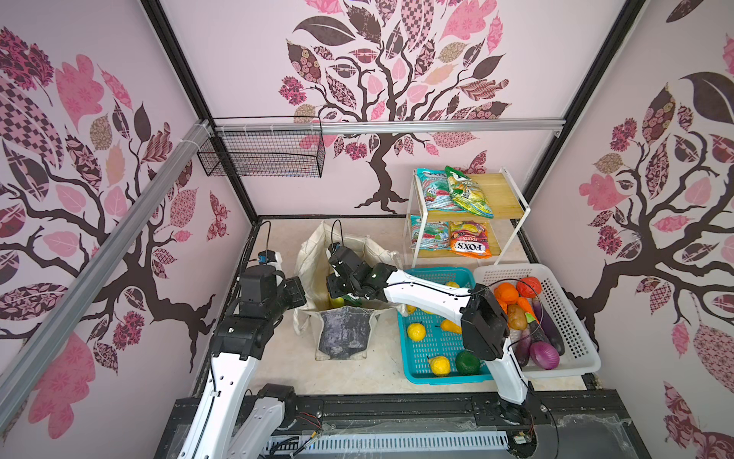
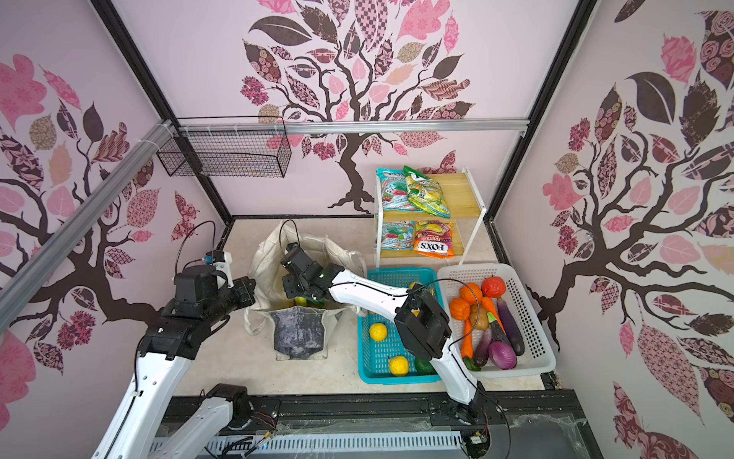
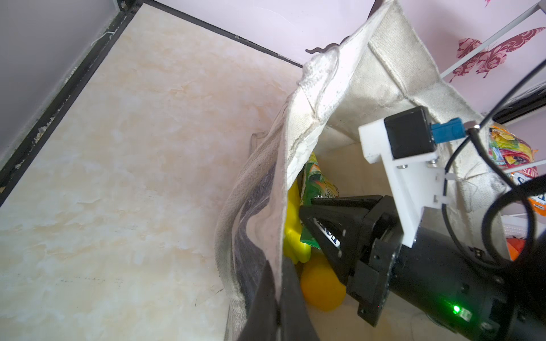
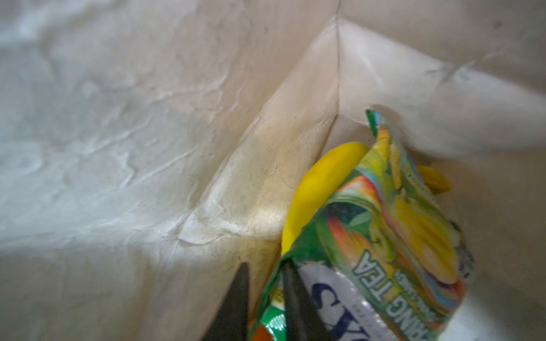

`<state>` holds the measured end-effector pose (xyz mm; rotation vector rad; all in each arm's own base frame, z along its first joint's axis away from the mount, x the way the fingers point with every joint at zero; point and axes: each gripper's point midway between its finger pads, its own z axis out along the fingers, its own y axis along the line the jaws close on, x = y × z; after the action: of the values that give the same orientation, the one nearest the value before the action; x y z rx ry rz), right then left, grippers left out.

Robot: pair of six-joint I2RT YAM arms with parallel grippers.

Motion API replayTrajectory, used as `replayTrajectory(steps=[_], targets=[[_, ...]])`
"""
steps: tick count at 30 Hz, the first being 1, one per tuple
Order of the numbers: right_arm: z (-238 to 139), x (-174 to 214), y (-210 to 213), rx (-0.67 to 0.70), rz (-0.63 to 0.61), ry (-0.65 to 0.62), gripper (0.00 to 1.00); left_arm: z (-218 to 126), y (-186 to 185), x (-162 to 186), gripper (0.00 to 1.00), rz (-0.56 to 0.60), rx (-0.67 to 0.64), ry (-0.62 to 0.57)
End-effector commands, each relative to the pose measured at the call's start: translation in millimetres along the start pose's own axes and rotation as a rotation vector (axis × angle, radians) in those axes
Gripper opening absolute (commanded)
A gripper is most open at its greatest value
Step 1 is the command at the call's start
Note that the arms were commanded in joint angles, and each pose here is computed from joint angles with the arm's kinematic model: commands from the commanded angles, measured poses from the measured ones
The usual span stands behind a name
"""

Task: Place the food into the grocery bag and tie it
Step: 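Open the right gripper to release the candy bag inside the tote, then lift the right gripper out of the tote and move to the white shelf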

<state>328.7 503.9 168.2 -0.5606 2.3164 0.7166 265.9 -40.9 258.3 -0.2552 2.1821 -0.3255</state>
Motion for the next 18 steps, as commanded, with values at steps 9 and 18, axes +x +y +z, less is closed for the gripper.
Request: replayTrajectory(steps=[9, 18], targets=[[-84.9, -45.1, 32.2, -0.141, -0.019, -0.163, 1.00, 1.2, 3.4, 1.9, 0.00, 0.006, -0.007, -0.010], [-221.7, -84.8, 18.2, -0.103, -0.113, -0.382, 1.00, -1.3, 12.1, 0.3, 0.00, 0.012, -0.057, -0.023]])
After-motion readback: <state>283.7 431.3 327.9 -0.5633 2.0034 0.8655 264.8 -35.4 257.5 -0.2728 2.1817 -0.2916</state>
